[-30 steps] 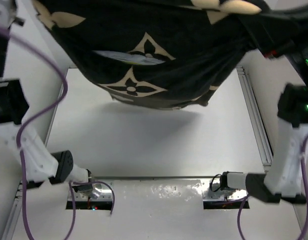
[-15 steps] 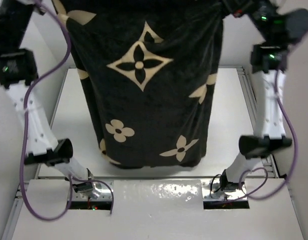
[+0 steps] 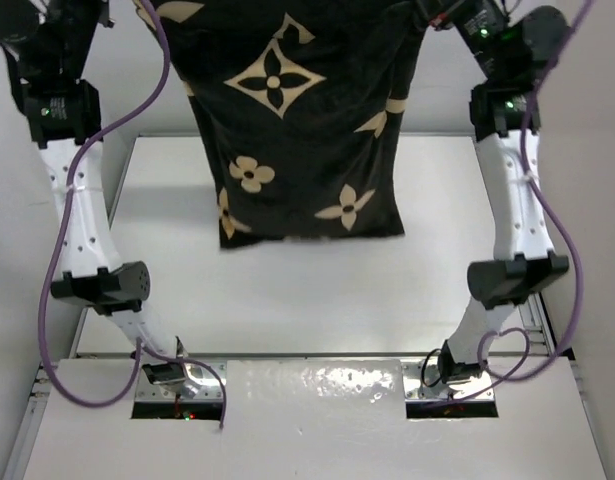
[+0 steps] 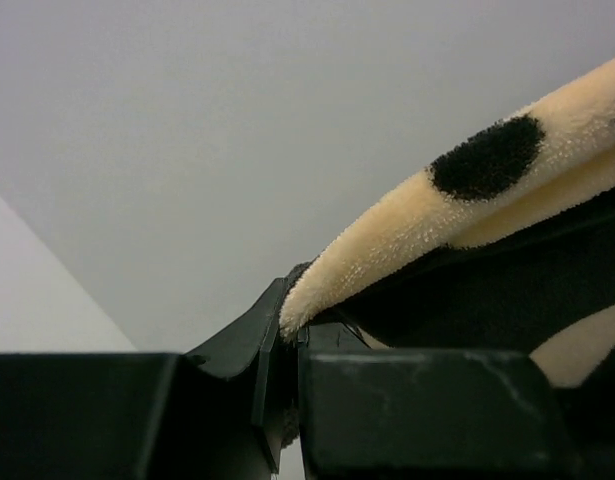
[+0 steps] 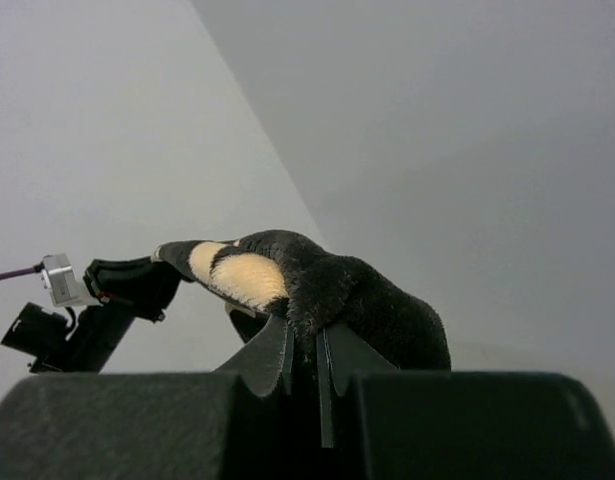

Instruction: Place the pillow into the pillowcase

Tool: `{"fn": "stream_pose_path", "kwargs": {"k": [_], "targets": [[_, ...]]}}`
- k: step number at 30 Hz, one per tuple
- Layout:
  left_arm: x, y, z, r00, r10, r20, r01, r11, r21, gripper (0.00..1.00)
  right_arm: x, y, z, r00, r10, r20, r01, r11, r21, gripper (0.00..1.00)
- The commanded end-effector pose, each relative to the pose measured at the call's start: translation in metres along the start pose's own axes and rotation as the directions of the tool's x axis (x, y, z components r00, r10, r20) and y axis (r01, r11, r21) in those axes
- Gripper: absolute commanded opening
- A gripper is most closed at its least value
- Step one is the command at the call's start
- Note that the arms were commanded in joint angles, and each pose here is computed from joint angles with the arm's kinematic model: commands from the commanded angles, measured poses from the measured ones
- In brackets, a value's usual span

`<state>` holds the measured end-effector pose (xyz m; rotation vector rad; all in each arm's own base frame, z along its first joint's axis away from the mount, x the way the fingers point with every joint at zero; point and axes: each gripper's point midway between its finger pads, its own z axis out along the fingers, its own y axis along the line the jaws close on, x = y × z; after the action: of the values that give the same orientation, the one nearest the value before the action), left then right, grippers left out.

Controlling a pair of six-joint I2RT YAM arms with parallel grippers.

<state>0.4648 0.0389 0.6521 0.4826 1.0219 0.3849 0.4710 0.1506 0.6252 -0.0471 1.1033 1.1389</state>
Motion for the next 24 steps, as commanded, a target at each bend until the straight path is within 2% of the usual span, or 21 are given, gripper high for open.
{"fn": "stream_pose_path", "kwargs": {"k": [1,2,4,5,6,7,8,9,10,11,12,13,14,15,16,17,19,21,22,23,24], "targets": [[-0.091,0.114,-0.072,0.978,0.204,0.03,-0.171,0.885,-0.433,0.0,-0.145,0.11,-0.062,0.885,-0.244,0.397,0.268,0.963,-0.006,0.0],[-0.105,0.113,-0.081,0.976,0.212,0.046,-0.171,0.885,-0.433,0.0,-0.139,0.108,-0.064,0.898,-0.238,0.371,0.258,0.966,-0.005,0.0],[-0.097,0.098,-0.081,0.978,0.207,0.031,-0.182,0.913,-0.365,0.0,-0.111,0.109,-0.074,0.939,-0.219,0.264,0.233,0.972,-0.023,0.0],[-0.111,0.094,-0.093,0.973,0.226,0.043,-0.198,0.916,-0.349,0.0,-0.096,0.104,-0.076,0.954,-0.206,0.216,0.217,0.976,-0.026,0.0],[-0.087,0.079,-0.09,0.978,0.207,0.002,-0.198,0.937,-0.287,0.0,-0.055,0.08,-0.079,0.983,-0.153,0.099,0.155,0.988,-0.015,0.0],[-0.078,0.059,-0.09,0.979,0.203,-0.002,-0.2,0.96,-0.198,0.0,-0.044,0.096,-0.094,0.985,-0.159,0.069,0.162,0.986,-0.033,0.0],[-0.097,0.051,-0.109,0.967,0.253,0.017,-0.247,0.955,-0.164,0.0,0.0,0.053,-0.108,0.995,-0.095,-0.025,0.096,0.994,0.045,0.0],[-0.057,0.025,-0.112,0.97,0.234,-0.066,-0.237,0.97,-0.051,0.0,0.018,0.079,-0.128,0.995,-0.085,-0.056,0.085,0.996,0.009,0.0],[-0.046,0.0,-0.119,0.967,0.247,-0.063,-0.243,0.968,0.068,0.0,0.036,0.074,-0.142,0.993,-0.082,-0.084,0.084,0.996,0.026,0.0],[-0.053,-0.013,-0.139,0.936,0.348,-0.045,-0.339,0.93,0.143,0.01,0.085,0.038,-0.166,0.986,-0.011,-0.165,0.03,0.994,0.109,0.0],[-0.009,-0.051,-0.16,0.932,0.337,-0.137,-0.281,0.906,0.317,0.03,0.109,0.033,-0.185,0.978,0.016,-0.21,0.014,0.99,0.141,0.0],[-0.009,-0.072,-0.181,0.925,0.361,-0.12,-0.286,0.868,0.407,0.06,0.116,0.049,-0.207,0.976,-0.02,-0.216,0.05,0.99,0.132,0.0],[0.005,-0.087,-0.195,0.9,0.421,-0.116,-0.317,0.812,0.49,0.11,0.138,0.042,-0.224,0.967,0.001,-0.256,0.042,0.986,0.163,0.0],[0.03,-0.119,-0.23,0.9,0.393,-0.189,-0.209,0.769,0.604,0.14,0.187,0.02,-0.256,0.93,0.066,-0.362,0.024,0.971,0.238,0.0],[0.042,-0.136,-0.25,0.89,0.404,-0.21,-0.172,0.727,0.665,0.18,0.196,0.032,-0.277,0.924,0.052,-0.379,0.039,0.973,0.228,0.0],[0.07,-0.165,-0.287,0.87,0.431,-0.24,-0.098,0.628,0.772,0.23,0.241,0.018,-0.313,0.867,0.145,-0.477,0.008,0.953,0.303,0.09],[0.075,-0.181,-0.327,0.84,0.491,-0.232,-0.095,0.553,0.827,0.3,0.264,0.023,-0.344,0.835,0.14,-0.533,0.028,0.955,0.294,0.2],[0.083,-0.191,-0.352,0.82,0.507,-0.265,-0.064,0.541,0.839,0.37,0.274,0.04,-0.374,0.825,0.122,-0.552,0.03,0.966,0.258,0.42],[0.074,-0.185,-0.365,0.794,0.545,-0.269,-0.107,0.561,0.821,0.39,0.272,0.046,-0.38,0.824,0.084,-0.56,0.053,0.973,0.224,0.49],[0.076,-0.186,-0.374,0.782,0.551,-0.293,-0.099,0.573,0.814,0.44,0.261,0.064,-0.388,0.836,0.042,-0.547,0.07,0.981,0.182,0.61],[0.071,-0.183,-0.38,0.772,0.563,-0.295,-0.119,0.584,0.803,0.49,0.254,0.072,-0.389,0.841,0.012,-0.541,0.09,0.983,0.162,0.66]]}}
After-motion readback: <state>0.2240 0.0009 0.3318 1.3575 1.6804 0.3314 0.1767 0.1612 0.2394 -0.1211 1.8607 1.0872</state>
